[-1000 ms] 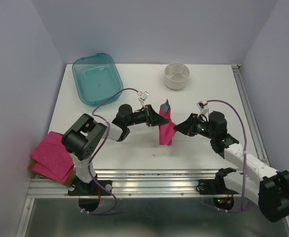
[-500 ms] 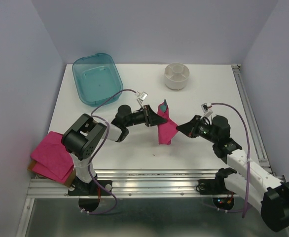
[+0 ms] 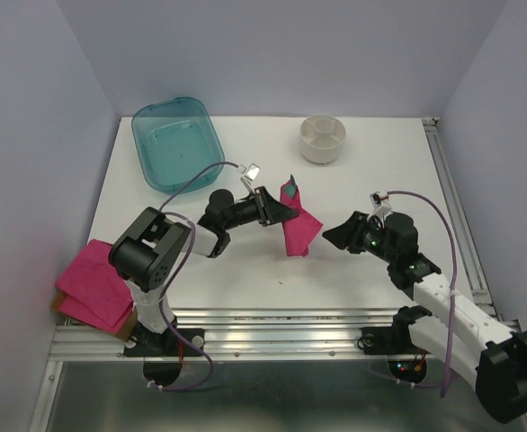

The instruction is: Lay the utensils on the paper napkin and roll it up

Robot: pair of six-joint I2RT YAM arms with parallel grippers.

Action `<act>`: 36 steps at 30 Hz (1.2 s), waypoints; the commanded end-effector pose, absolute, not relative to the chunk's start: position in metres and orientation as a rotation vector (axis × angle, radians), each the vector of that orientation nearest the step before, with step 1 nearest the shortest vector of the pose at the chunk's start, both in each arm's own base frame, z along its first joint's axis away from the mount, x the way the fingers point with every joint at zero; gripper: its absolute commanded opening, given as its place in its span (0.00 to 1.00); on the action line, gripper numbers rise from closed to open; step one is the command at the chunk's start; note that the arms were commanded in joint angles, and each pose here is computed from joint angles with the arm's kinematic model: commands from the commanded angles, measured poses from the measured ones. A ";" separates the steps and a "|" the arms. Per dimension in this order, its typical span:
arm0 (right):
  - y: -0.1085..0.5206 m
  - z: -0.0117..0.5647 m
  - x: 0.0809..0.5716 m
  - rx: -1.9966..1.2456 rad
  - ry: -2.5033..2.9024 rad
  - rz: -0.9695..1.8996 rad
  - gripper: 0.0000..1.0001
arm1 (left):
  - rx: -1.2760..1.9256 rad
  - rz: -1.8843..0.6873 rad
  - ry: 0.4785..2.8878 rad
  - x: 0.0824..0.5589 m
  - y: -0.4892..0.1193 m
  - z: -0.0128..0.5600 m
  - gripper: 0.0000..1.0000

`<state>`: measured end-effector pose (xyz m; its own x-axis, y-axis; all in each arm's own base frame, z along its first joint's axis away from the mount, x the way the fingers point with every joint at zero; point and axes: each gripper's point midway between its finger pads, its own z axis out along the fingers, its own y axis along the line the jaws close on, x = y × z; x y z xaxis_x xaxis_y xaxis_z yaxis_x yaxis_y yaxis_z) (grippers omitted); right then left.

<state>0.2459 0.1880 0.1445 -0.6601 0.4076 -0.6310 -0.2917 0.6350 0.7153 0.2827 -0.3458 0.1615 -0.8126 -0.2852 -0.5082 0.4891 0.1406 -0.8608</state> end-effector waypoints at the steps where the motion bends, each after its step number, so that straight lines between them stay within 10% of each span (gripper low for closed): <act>1: 0.185 0.167 0.254 0.048 1.959 1.033 0.49 | 0.302 -1.626 1.616 0.294 -0.340 0.212 0.13; 36: 0.238 0.201 0.273 -0.126 1.951 1.197 0.51 | 0.362 -1.442 1.788 0.289 -0.364 0.221 0.13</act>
